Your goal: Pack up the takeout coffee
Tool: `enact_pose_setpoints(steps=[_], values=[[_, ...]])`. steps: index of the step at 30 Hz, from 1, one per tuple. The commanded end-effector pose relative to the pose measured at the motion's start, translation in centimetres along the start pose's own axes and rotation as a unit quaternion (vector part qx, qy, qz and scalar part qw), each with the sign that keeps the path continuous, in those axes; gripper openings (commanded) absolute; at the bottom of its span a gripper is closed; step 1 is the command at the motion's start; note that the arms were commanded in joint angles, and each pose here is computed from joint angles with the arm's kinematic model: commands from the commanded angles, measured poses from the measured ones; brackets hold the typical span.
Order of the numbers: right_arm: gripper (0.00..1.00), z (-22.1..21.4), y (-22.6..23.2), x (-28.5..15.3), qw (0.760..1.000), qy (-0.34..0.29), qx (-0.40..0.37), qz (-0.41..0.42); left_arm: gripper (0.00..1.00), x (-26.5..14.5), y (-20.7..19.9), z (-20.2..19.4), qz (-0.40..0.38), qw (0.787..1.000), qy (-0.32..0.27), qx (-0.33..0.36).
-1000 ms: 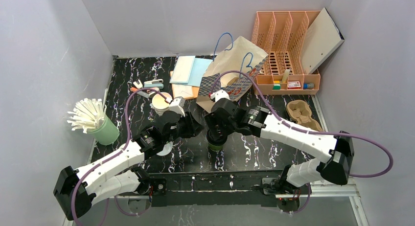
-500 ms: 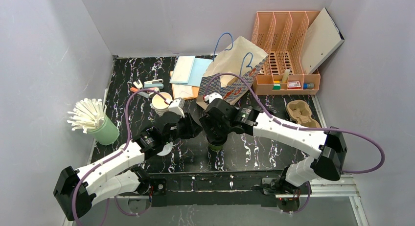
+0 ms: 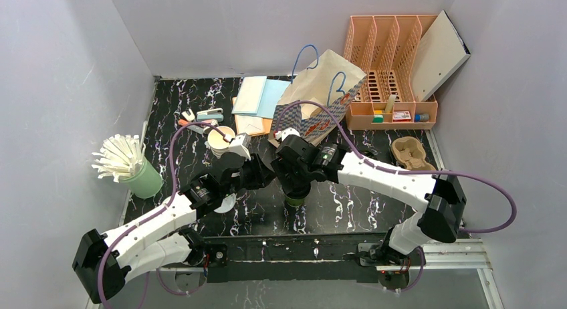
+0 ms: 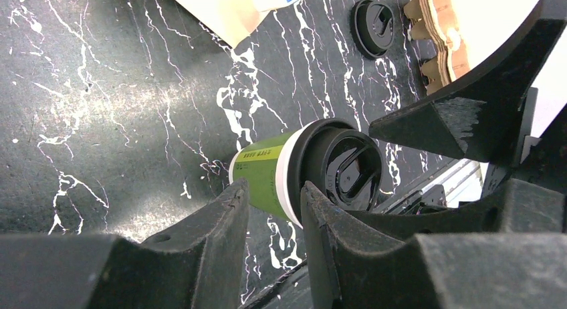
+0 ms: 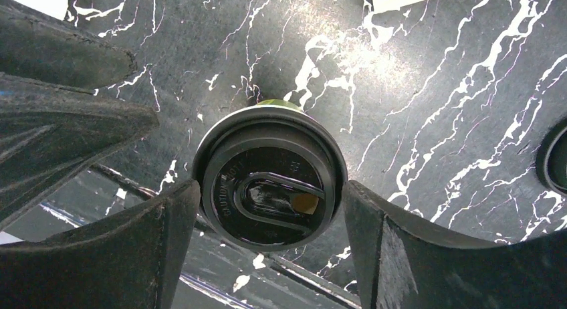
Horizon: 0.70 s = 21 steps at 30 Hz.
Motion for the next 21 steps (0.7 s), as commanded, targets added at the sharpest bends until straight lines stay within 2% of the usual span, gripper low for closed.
enact_pose_setpoints(steps=[1, 11, 14, 21], values=[[0.84, 0.79, 0.56, -0.59, 1.000, -0.010, 0.003, 0.002, 0.32, -0.39, 0.49, -0.21, 0.006, 1.000, 0.000, 0.005], [0.77, 0.52, 0.57, -0.08, 1.000, 0.004, -0.001, -0.006, 0.32, -0.22, 0.57, -0.41, 0.003, 1.000, 0.005, 0.004], [0.71, 0.55, 0.60, -0.07, 1.000, 0.006, -0.001, -0.006, 0.32, -0.13, 0.66, -0.53, 0.003, 1.000, 0.006, 0.002], [0.69, 0.41, 0.54, 0.12, 1.000, 0.018, -0.008, -0.019, 0.32, 0.43, 0.62, -1.14, -0.008, 1.000, 0.022, -0.004]])
Point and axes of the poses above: each gripper's point midway between its finger pads, its own x axis out along the fingers, its own y axis along the line the jaws close on, z = x × y, the point moved 10 cm from there along -x, back along the fingers, and after that the axes turned 14 degrees about x, right-handed, at the moved point
